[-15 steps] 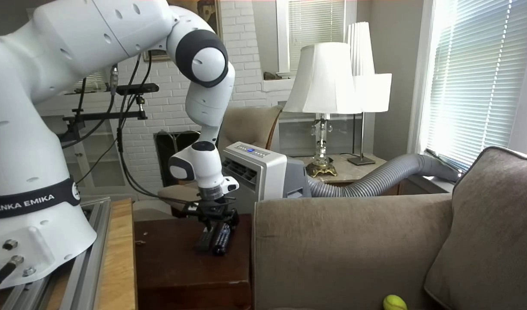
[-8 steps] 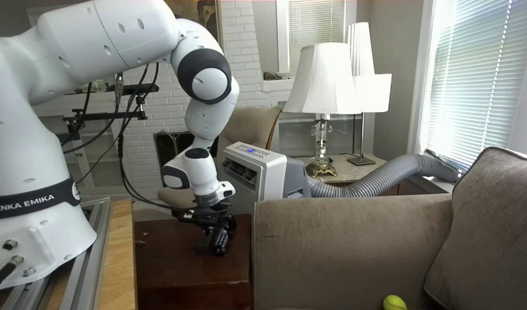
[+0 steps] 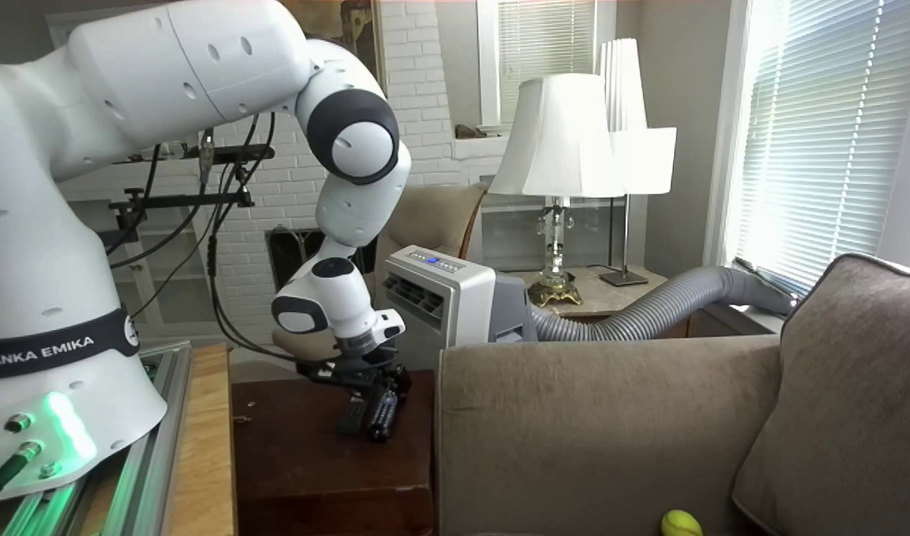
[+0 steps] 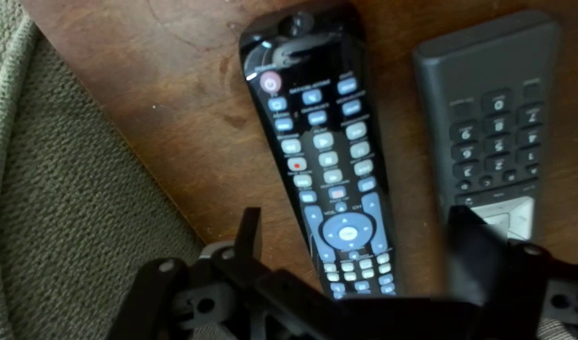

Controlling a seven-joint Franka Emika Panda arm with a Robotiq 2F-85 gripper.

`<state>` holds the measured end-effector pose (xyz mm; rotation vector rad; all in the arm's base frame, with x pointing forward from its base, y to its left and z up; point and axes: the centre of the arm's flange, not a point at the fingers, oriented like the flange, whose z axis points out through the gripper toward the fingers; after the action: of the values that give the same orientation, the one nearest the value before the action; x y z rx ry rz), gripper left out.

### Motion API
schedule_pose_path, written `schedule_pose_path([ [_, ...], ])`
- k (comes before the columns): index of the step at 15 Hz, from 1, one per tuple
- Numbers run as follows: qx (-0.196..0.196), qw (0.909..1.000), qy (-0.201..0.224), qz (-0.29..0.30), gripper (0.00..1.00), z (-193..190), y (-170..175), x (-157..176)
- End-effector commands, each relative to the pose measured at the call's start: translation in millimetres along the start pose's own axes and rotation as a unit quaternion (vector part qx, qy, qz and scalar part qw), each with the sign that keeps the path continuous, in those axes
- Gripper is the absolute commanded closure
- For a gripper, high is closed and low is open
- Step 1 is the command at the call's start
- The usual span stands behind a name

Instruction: Put the remote on the hand of the couch

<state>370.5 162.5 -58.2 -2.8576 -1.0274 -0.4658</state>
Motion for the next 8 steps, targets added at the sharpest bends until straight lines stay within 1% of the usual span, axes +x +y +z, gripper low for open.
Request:
schedule_pose_path([
  [1,0.004,0.9999,-0.010,0.002,0.00,4,2,1],
  [5,0.008,0.9999,-0.005,-0.007,0.00,21,4,10],
  [8,0.010,0.9998,0.004,-0.016,0.00,23,2,22],
])
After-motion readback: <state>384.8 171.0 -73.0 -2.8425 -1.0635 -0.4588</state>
